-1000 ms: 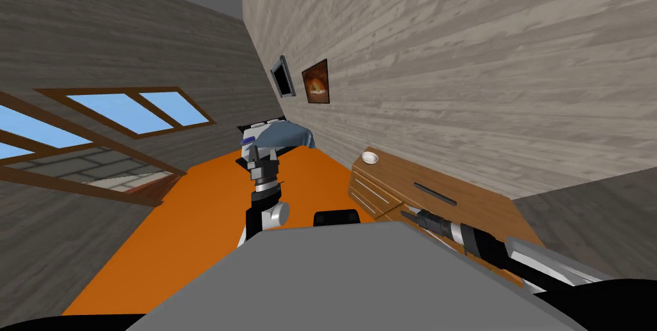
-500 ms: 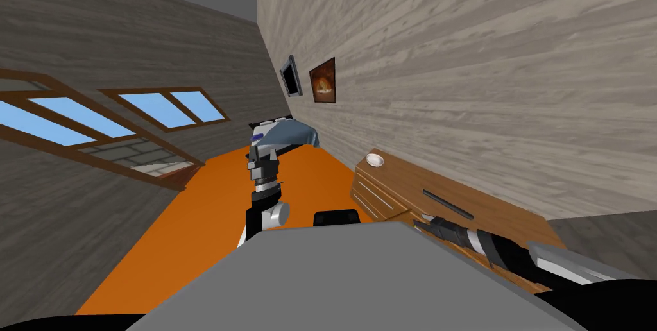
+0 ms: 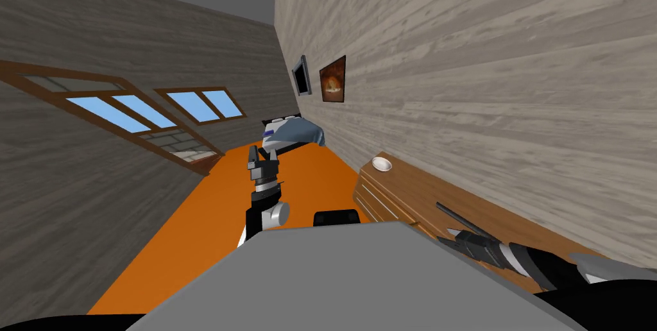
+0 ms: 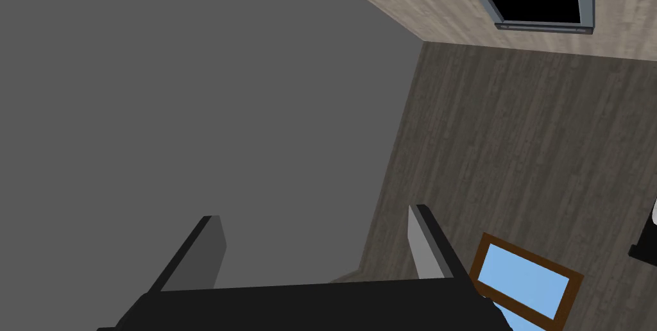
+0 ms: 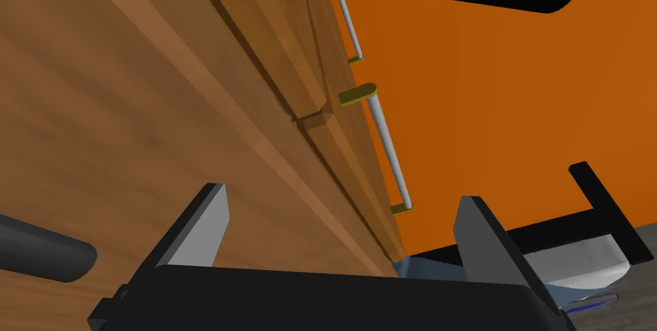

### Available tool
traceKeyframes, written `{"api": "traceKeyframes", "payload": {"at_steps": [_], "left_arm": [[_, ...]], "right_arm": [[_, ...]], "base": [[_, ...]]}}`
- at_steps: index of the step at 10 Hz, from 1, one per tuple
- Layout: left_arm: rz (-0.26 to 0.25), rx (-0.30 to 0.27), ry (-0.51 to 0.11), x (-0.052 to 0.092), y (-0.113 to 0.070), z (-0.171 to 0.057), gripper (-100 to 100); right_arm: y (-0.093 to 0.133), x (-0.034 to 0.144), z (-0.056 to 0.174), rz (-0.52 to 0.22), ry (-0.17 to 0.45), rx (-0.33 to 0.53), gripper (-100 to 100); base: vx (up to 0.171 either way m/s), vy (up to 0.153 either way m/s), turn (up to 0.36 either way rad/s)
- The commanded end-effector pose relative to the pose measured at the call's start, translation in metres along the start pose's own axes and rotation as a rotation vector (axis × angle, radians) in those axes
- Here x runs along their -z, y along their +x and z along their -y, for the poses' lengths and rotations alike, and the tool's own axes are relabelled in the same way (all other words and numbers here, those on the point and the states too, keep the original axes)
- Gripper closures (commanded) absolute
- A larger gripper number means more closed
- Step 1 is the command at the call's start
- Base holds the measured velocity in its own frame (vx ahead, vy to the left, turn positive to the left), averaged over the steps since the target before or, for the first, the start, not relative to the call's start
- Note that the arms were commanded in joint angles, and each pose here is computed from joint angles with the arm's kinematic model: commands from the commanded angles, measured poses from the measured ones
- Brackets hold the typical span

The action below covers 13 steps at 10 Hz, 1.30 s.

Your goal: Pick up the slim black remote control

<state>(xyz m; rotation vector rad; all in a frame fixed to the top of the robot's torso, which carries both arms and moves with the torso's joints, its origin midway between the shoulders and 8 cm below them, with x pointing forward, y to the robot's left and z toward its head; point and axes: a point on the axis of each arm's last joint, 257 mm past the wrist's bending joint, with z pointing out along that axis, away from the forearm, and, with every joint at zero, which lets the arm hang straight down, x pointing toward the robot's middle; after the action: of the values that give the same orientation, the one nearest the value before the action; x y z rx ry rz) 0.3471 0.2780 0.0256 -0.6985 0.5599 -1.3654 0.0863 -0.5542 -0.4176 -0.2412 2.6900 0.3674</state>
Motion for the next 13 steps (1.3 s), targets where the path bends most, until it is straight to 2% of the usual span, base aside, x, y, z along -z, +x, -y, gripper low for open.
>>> {"api": "traceKeyframes", "payload": {"at_steps": [1,3,5,6,8,9,10,13], "left_arm": [[0.0,0.0,0.0,0.0,0.0,0.0,0],[0.0,0.0,0.0,0.0,0.0,0.0,0],[0.0,0.0,0.0,0.0,0.0,0.0,0],[0.0,0.0,0.0,0.0,0.0,0.0,0],[0.0,0.0,0.0,0.0,0.0,0.0,0],[0.0,0.0,0.0,0.0,0.0,0.0,0],[0.0,0.0,0.0,0.0,0.0,0.0,0],[0.0,0.0,0.0,0.0,0.0,0.0,0]], "right_arm": [[0.019,0.014,0.016,-0.067,0.03,0.018,-100],[0.023,0.018,0.022,-0.075,0.046,0.011,-100],[0.055,0.043,0.045,-0.181,0.094,0.03,-100],[0.057,0.046,0.048,-0.185,0.102,0.027,-100],[0.087,0.068,0.063,-0.277,0.139,0.033,-100],[0.101,0.076,0.066,-0.317,0.149,0.033,-100],[0.101,0.076,0.066,-0.317,0.149,0.033,-100],[0.139,0.089,0.066,-0.406,0.156,0.025,-100]], "base": [[0.008,-0.044,0.216],[0.004,-0.033,0.061],[0.009,-0.051,0.255],[0.008,-0.069,0.131],[0.013,-0.072,0.22],[0.009,-0.092,0.231],[0.013,-0.068,0.101],[0.006,-0.067,0.174]]}}
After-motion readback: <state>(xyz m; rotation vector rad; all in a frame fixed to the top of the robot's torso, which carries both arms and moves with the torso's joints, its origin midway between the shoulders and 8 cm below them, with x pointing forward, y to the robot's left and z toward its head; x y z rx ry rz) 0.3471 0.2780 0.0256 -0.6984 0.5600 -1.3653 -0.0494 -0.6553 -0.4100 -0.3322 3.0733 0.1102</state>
